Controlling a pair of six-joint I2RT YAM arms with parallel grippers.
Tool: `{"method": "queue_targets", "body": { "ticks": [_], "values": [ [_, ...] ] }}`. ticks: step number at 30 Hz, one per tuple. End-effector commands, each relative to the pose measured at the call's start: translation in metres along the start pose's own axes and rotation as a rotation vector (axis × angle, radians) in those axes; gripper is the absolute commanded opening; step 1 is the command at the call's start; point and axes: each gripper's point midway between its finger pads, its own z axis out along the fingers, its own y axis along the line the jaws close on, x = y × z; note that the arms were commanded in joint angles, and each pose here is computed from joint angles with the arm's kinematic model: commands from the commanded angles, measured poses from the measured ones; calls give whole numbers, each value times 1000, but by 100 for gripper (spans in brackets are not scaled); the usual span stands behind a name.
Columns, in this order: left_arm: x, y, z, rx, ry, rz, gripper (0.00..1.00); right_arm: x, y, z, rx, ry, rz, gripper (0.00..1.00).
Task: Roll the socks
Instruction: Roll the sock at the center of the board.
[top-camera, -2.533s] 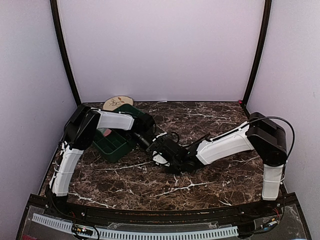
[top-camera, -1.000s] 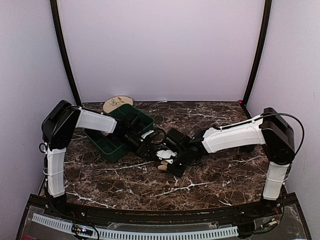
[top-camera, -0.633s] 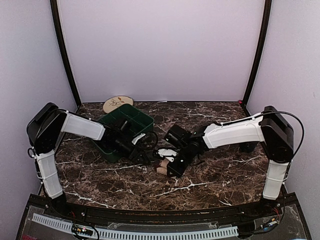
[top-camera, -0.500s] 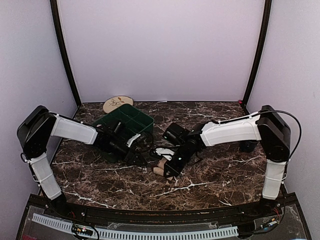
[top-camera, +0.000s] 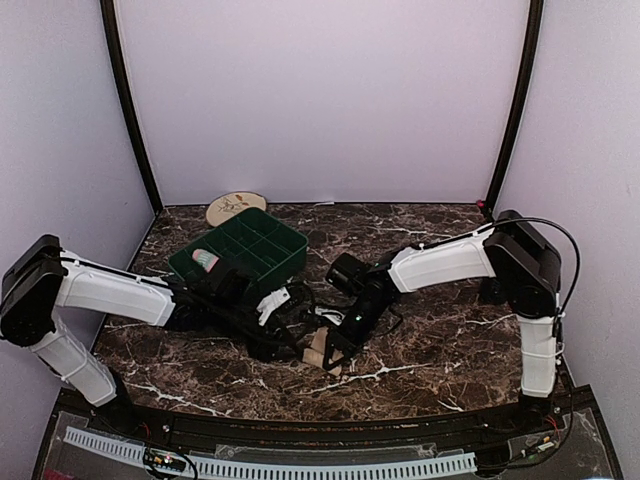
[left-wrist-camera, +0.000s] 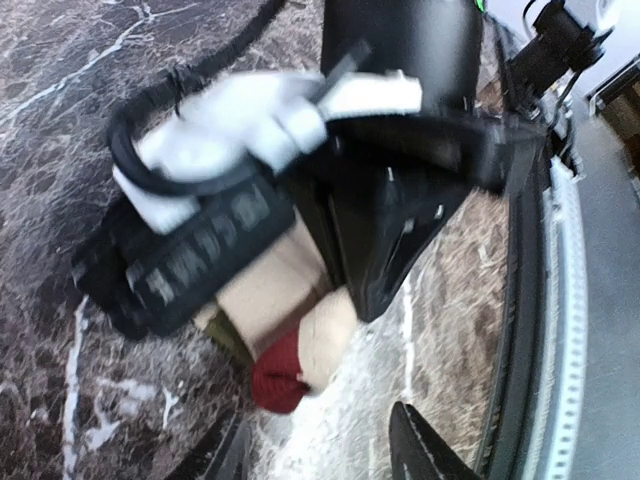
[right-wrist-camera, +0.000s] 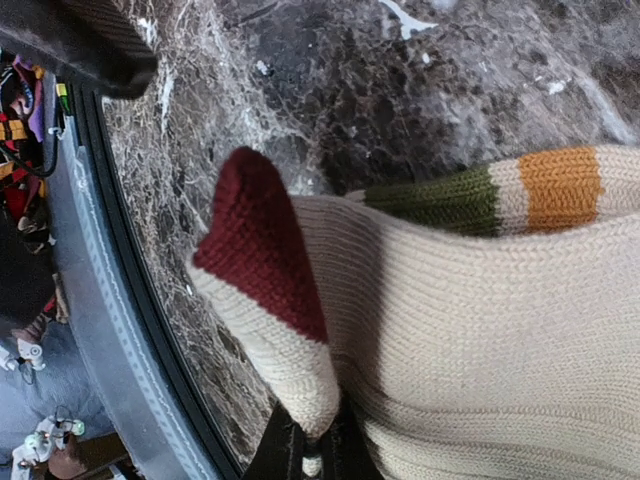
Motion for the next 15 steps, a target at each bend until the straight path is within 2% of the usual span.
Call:
{"method": "queue_targets", "body": {
  "ticks": [1, 10, 15],
  "values": [
    [-3, 8, -11, -185, -59, 174, 50, 1, 4, 0, -92, 8, 77, 0],
    [-1, 1, -11, -395, -94, 568, 50, 5, 2, 2, -121, 60, 138, 0],
    [3, -11, 0, -446, -73, 825, 51, 5, 4, 1, -139, 71, 161, 0]
  ]
}}
